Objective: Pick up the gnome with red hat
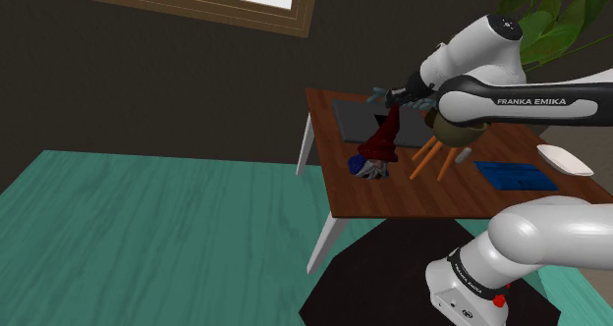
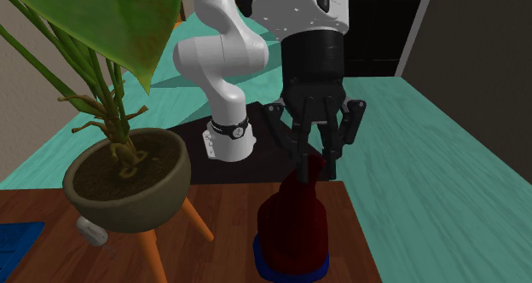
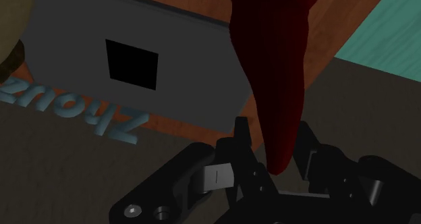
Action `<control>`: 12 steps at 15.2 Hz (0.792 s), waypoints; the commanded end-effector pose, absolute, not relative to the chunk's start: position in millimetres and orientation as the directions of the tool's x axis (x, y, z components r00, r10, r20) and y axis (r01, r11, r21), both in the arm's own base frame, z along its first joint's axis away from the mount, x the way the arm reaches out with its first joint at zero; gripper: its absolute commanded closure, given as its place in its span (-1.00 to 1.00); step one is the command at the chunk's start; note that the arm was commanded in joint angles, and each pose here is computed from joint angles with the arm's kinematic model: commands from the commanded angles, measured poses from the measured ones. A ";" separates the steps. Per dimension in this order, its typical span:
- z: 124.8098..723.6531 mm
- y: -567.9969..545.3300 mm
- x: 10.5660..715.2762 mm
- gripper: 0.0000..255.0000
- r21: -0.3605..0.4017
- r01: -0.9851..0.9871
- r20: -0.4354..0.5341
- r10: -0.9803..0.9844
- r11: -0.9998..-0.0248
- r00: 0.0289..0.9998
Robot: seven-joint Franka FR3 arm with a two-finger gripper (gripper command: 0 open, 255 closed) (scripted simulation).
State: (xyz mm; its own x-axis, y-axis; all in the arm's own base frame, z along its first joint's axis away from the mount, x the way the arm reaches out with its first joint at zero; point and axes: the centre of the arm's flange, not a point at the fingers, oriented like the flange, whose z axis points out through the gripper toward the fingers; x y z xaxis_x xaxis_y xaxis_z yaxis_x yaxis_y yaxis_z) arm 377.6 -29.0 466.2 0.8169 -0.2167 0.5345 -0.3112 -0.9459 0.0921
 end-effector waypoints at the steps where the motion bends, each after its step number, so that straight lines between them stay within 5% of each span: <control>1: 465.9 -29.2 377.5 1.00 0.092 -0.312 0.534 -0.217 -0.946 0.817; 12: 502.7 -28.8 377.7 1.00 0.092 -0.312 0.534 -0.217 -0.946 0.817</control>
State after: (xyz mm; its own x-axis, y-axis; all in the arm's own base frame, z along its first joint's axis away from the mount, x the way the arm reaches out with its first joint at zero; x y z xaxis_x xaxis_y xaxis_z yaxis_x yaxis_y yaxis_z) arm 377.5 -29.9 496.4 0.8187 -0.2177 0.5313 -0.3116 -0.9457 0.0927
